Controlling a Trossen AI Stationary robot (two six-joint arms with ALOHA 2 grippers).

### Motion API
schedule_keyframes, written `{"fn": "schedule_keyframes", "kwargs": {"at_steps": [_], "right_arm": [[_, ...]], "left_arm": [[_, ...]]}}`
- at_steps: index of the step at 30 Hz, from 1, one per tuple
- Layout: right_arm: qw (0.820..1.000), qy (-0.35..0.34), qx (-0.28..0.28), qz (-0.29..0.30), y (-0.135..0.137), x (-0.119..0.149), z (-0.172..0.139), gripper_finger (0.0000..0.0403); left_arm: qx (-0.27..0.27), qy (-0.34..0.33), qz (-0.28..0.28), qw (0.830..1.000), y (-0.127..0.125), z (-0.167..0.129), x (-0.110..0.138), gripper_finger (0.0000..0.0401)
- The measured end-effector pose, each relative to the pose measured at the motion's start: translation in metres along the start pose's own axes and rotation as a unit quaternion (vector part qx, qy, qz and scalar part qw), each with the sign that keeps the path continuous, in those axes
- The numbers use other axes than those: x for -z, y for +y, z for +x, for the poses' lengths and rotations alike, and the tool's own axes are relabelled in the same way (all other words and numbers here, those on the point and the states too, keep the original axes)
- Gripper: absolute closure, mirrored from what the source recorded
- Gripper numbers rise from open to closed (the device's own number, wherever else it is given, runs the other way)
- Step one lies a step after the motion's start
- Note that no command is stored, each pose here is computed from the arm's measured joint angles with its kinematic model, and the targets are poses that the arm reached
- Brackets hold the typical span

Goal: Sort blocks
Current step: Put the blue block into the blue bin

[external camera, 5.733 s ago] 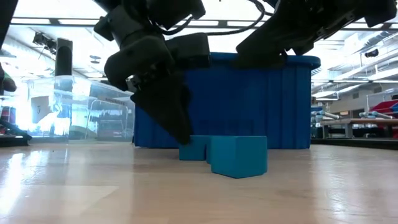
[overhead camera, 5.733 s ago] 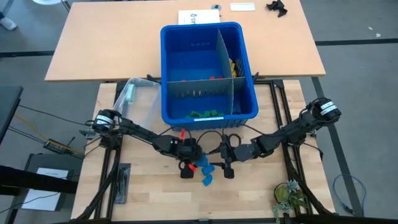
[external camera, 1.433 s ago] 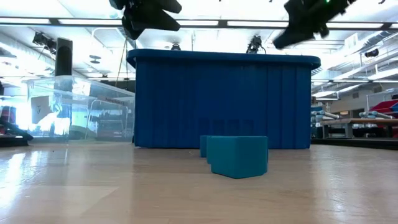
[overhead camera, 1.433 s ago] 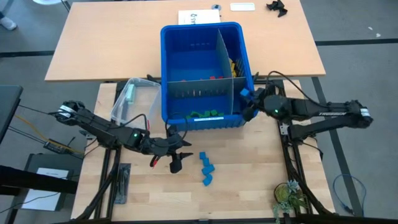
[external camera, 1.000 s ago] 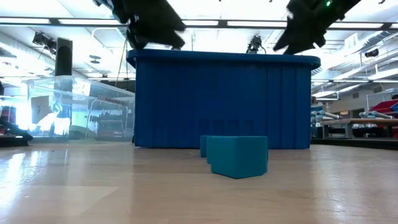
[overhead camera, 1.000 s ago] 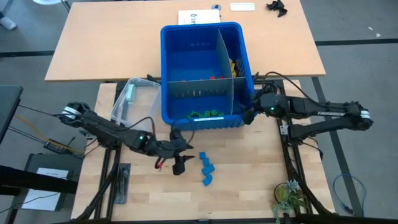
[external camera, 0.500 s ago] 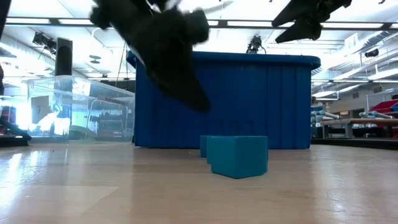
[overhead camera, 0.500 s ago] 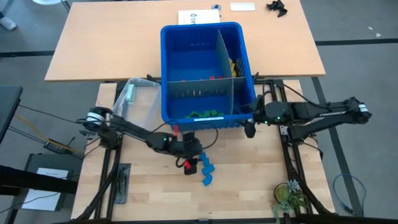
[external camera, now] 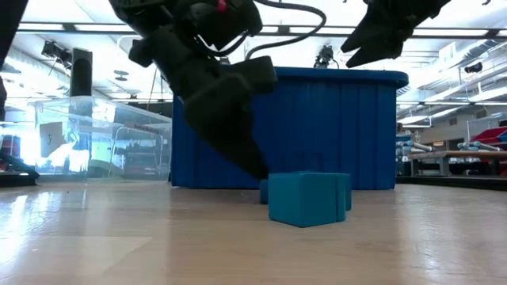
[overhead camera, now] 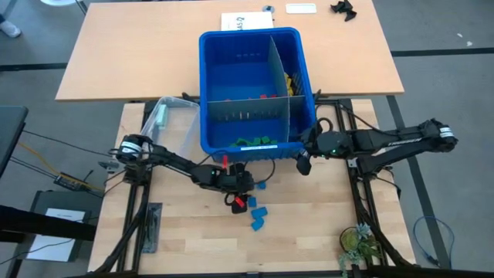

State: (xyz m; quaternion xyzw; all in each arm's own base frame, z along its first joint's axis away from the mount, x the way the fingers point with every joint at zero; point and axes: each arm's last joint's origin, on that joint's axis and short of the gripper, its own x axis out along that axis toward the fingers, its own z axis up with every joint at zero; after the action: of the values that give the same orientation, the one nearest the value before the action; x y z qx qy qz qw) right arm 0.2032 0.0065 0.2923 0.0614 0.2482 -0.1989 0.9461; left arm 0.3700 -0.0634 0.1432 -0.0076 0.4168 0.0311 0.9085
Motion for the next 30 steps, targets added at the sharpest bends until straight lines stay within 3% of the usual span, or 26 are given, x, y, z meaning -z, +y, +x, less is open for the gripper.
{"fn": "schedule_keyframes", "kwargs": {"at_steps": [5,8,15,22,30], "right_arm": [[1.000,0.013,0.000,-0.006,0.002,0.002,0.005,0.0096],[0.999,0.025,-0.032,-0.003,0.007,0.004,0.009,0.0096],[0.995,0.023,-0.081,-0.046,0.042,0.012,0.013,0.0096],[0.993,-0.010,0.029,-0.113,0.051,0.022,0.006,0.0096],[0.984,-0.105,0.000,-0.143,0.067,0.007,-0.015,0.0096]], "left_arm": [[0.002,-0.031,-0.010,0.999,0.002,0.000,-0.006,0.0202],[0.003,-0.039,-0.013,0.999,0.002,0.000,-0.008,0.0202],[0.003,-0.034,-0.013,0.999,0.001,0.000,-0.007,0.0202],[0.003,-0.033,-0.013,0.999,0.001,0.000,-0.007,0.0202],[-0.022,-0.045,-0.006,0.999,0.004,0.000,-0.009,0.0202]]}}
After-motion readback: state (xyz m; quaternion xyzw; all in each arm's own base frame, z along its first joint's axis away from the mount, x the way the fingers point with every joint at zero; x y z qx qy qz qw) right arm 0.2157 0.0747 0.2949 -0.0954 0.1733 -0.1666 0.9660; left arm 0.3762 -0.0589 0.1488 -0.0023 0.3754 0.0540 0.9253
